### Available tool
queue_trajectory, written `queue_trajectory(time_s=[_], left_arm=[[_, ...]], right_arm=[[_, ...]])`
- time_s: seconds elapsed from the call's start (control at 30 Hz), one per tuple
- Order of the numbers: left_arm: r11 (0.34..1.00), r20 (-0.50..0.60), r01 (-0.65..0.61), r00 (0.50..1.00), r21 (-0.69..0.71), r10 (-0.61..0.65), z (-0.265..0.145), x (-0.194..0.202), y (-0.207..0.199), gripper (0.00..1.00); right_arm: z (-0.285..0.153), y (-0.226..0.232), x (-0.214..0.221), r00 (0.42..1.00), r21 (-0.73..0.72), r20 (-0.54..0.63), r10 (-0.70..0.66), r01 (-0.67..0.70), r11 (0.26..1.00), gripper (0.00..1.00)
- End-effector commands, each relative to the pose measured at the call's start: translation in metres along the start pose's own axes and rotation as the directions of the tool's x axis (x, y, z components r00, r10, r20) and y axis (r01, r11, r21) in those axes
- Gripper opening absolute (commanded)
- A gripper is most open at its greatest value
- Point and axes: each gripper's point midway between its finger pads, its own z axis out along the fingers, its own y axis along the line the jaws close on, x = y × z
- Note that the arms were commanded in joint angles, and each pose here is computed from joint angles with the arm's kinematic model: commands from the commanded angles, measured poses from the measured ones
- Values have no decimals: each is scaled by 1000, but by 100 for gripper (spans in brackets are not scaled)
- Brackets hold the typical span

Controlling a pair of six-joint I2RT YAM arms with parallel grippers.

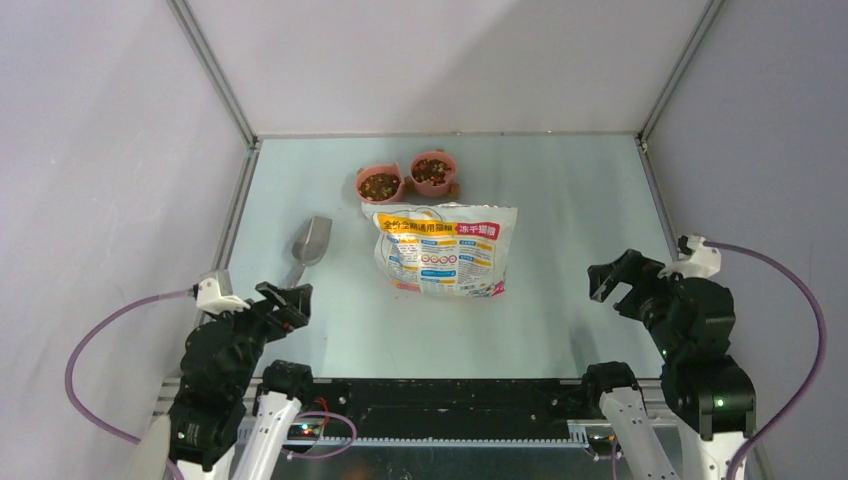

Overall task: Serve the pet food
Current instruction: Reset both arms

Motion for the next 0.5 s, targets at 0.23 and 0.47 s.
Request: queue_trajectory(time_s=[0.23, 0.47], left_arm=[[998, -48, 16, 999, -53, -18, -14, 10, 10, 100], [999, -60, -15, 998, -39, 12, -11, 11, 9, 100]], right_arm=[[-18, -6, 4, 999, 17, 26, 47, -47, 999, 99], [-22, -7, 7, 999, 17, 28, 43, -43, 999, 99]])
